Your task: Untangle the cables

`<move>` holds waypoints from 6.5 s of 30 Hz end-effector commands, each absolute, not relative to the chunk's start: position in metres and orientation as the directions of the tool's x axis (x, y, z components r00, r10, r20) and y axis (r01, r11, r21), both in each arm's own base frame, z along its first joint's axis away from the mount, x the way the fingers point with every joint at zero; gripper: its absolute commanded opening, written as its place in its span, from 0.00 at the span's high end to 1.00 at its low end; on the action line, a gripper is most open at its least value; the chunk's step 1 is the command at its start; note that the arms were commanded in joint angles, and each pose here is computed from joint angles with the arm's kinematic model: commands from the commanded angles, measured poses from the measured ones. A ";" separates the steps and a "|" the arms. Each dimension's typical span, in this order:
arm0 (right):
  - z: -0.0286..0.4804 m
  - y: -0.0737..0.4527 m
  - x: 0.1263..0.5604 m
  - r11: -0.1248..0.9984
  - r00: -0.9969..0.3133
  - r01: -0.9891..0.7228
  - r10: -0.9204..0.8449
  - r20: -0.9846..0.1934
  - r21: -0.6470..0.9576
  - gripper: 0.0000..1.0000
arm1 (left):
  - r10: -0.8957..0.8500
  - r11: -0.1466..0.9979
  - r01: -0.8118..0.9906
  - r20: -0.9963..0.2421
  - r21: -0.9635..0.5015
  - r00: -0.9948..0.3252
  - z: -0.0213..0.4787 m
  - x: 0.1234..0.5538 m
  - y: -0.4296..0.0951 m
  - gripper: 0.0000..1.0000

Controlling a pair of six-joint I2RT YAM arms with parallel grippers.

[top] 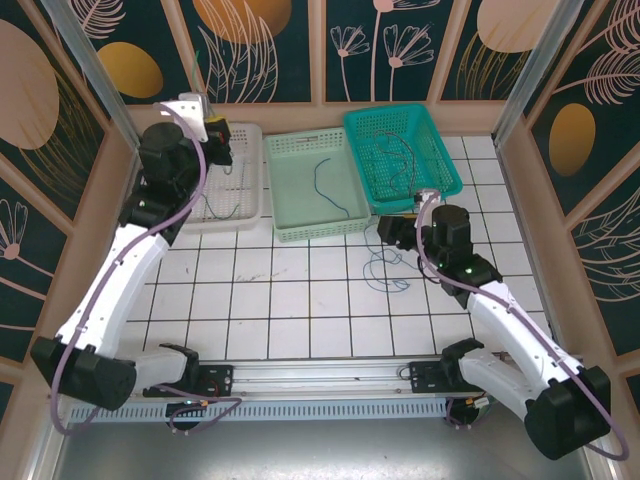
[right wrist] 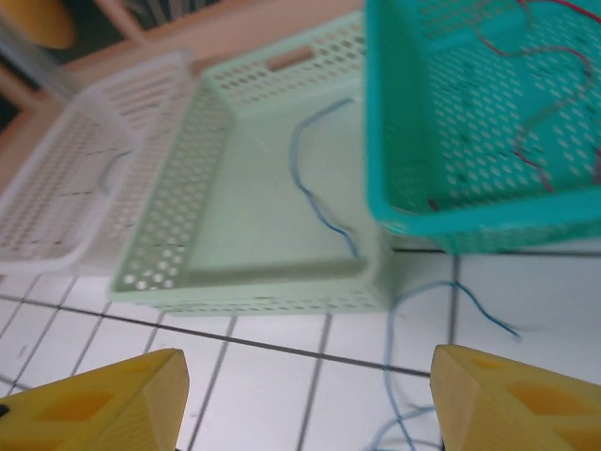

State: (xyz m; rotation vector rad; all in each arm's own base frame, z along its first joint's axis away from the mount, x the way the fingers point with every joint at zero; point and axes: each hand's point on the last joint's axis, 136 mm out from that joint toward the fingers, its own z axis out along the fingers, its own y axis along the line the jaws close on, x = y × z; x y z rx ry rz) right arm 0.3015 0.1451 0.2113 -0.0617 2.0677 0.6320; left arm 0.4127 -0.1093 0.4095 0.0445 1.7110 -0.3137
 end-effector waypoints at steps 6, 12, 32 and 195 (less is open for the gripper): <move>0.167 0.115 0.297 0.901 -0.651 -0.088 0.270 -0.709 0.424 0.32 | -0.104 0.991 0.035 -0.897 -0.132 -0.431 0.314 0.471 -0.047 1.00; 0.158 0.111 0.292 0.899 -0.674 -0.059 0.285 -0.682 0.434 0.32 | -0.158 0.972 0.064 -0.834 -0.224 -0.529 0.276 0.506 -0.043 1.00; 0.092 0.088 0.272 0.889 -0.807 0.139 0.357 -0.470 0.436 0.39 | -0.233 0.955 -0.060 -0.605 -0.292 -0.762 0.154 0.512 -0.045 0.41; 0.079 0.080 0.288 0.824 -0.729 0.191 0.484 -0.485 0.534 0.37 | 0.433 0.634 0.773 -0.816 -0.027 -0.383 0.173 0.321 -0.346 0.03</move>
